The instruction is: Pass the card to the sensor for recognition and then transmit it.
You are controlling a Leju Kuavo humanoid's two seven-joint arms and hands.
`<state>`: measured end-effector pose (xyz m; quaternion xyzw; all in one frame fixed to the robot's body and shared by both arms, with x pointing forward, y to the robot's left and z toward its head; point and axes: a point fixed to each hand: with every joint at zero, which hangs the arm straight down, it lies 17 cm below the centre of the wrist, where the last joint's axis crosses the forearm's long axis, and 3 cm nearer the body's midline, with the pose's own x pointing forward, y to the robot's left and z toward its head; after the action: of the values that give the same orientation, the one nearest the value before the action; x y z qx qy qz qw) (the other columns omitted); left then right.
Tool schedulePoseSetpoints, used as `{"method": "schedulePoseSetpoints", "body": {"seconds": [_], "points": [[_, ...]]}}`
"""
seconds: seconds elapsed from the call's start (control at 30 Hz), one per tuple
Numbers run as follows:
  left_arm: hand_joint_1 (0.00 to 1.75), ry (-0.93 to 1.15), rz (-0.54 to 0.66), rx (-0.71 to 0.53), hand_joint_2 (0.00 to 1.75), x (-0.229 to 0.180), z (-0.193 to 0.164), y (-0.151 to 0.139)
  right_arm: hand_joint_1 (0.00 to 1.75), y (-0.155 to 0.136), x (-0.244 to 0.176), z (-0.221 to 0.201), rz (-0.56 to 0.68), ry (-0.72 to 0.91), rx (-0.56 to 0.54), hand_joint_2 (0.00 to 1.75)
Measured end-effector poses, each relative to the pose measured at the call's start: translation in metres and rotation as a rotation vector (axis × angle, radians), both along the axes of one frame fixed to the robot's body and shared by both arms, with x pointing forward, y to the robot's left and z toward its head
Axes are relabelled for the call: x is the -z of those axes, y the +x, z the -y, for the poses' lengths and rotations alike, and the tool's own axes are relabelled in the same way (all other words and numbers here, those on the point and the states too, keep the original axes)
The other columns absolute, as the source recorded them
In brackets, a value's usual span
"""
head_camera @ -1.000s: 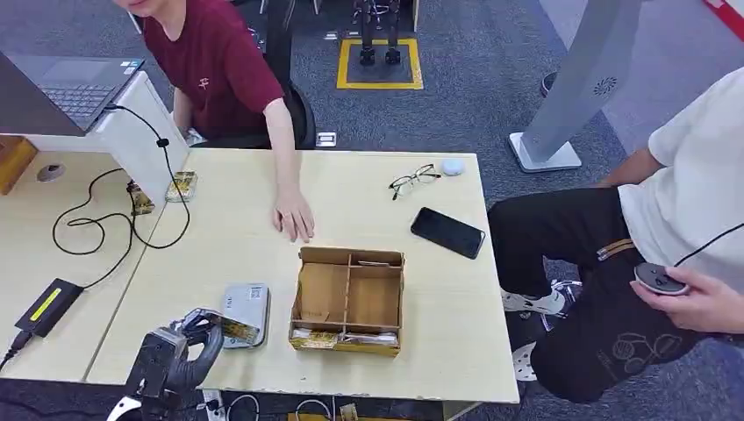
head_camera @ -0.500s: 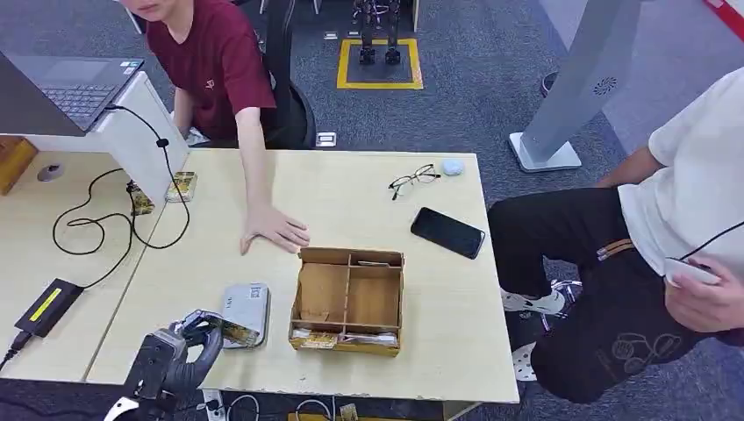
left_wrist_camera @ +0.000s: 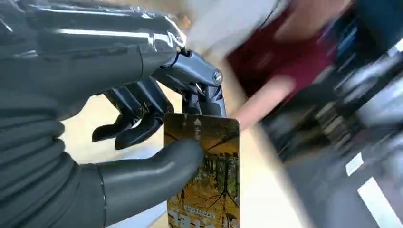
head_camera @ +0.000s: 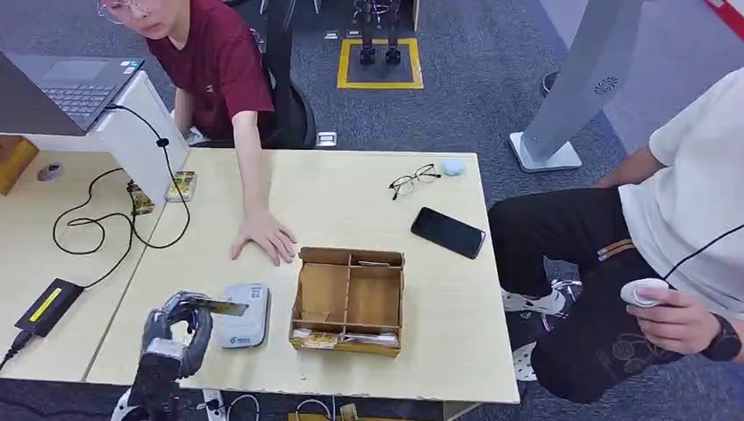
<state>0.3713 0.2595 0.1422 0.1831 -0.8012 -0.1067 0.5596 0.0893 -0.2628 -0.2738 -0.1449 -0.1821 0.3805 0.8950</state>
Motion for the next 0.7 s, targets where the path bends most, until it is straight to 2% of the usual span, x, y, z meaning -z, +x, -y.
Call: {"method": "schedulePoseSetpoints", "body": {"seconds": [0.1, 0.2, 0.27, 0.33, 0.5, 0.63, 0.7], "points": [[1.75, 0.371, 0.25, -0.182, 1.75, -0.049, 0.005, -0.011, 0.0, 0.0, 0.0, -0.004, -0.003, 0.009, -0.021, 1.75], [1.75, 0.738, 0.413, -0.2, 1.75, -0.064, 0.032, -0.02, 0.0, 0.0, 0.0, -0.007, -0.006, 0.017, -0.043, 1.75], [1.75, 0.866, 0.471, -0.197, 1.75, -0.067, 0.038, -0.022, 0.0, 0.0, 0.0, -0.008, -0.007, 0.02, -0.045, 1.75], [1.75, 0.911, 0.495, -0.234, 1.75, -0.074, 0.03, -0.021, 0.0, 0.0, 0.0, -0.008, -0.008, 0.019, -0.057, 1.75], [1.75, 0.961, 0.516, -0.445, 1.75, -0.117, -0.017, -0.019, 0.0, 0.0, 0.0, -0.008, -0.01, 0.015, -0.06, 1.75], [1.75, 1.082, 0.523, -0.487, 1.75, -0.127, -0.023, -0.019, 0.0, 0.001, 0.0, -0.008, -0.01, 0.016, -0.06, 1.75], [1.75, 1.116, 0.489, -0.515, 1.75, -0.125, -0.031, -0.018, 0.0, 0.002, 0.0, -0.008, -0.009, 0.016, -0.057, 1.75]]}}
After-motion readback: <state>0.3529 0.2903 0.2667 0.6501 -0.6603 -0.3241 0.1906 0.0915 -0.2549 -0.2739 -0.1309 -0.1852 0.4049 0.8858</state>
